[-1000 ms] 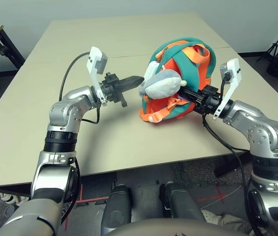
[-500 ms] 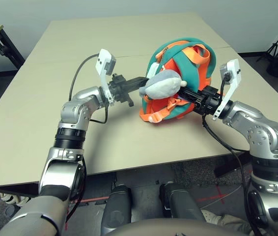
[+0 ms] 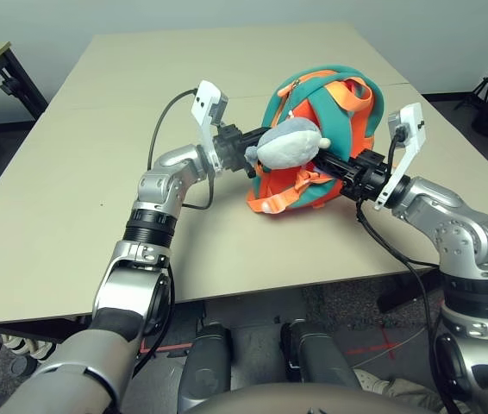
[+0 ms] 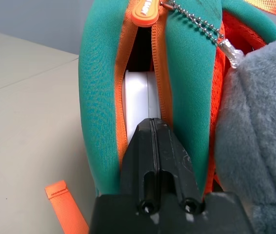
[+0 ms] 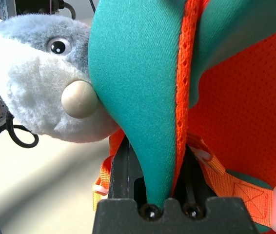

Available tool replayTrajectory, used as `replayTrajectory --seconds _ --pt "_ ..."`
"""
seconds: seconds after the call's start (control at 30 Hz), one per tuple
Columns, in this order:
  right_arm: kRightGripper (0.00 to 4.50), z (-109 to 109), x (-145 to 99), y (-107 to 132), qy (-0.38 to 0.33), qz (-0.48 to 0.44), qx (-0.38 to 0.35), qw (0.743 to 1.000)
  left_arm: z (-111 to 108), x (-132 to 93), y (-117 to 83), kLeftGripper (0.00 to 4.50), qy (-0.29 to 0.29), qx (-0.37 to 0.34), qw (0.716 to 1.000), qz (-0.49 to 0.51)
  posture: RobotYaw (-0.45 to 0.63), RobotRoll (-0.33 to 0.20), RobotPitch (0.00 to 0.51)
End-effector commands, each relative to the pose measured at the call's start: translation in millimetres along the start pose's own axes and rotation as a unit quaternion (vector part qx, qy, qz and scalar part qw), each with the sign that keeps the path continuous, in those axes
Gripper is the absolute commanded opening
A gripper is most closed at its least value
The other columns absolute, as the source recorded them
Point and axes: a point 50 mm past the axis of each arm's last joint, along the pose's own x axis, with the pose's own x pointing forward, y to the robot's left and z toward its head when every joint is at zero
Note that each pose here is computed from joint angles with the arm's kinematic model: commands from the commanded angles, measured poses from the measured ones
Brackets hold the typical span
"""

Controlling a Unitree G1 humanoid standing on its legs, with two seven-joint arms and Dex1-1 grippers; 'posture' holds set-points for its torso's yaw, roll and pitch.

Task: Put the pencil case into the backpack and zip it.

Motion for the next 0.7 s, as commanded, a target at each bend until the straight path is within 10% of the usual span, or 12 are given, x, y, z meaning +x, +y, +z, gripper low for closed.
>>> replayTrajectory --seconds 0.03,0.2,0.5,0.7 --pt "0.1 3.4 3.0 8.1 -0.007 0.025 -0.006 1.0 20.8 0.8 -5.5 0.0 -0.011 0.025 0.999 -0.019 -0.06 0.0 0.056" --pt "0.1 3.5 4.1 7.5 -0.005 0.028 -0.006 1.0 53.1 -16.0 -13.5 0.91 -0.043 0.031 0.998 -0.043 -0.06 0.0 0.058" --pt "0.1 2.8 5.9 7.1 -0.002 0.032 -0.006 0.999 92.1 -48.9 -25.6 4.46 -0.068 0.045 0.995 -0.061 -0.04 0.0 0.058" --pt "0.1 2.0 8.2 7.4 -0.001 0.036 -0.006 0.999 77.7 -44.8 -48.6 4.5 -0.015 0.027 0.992 -0.121 -0.03 0.0 0.055"
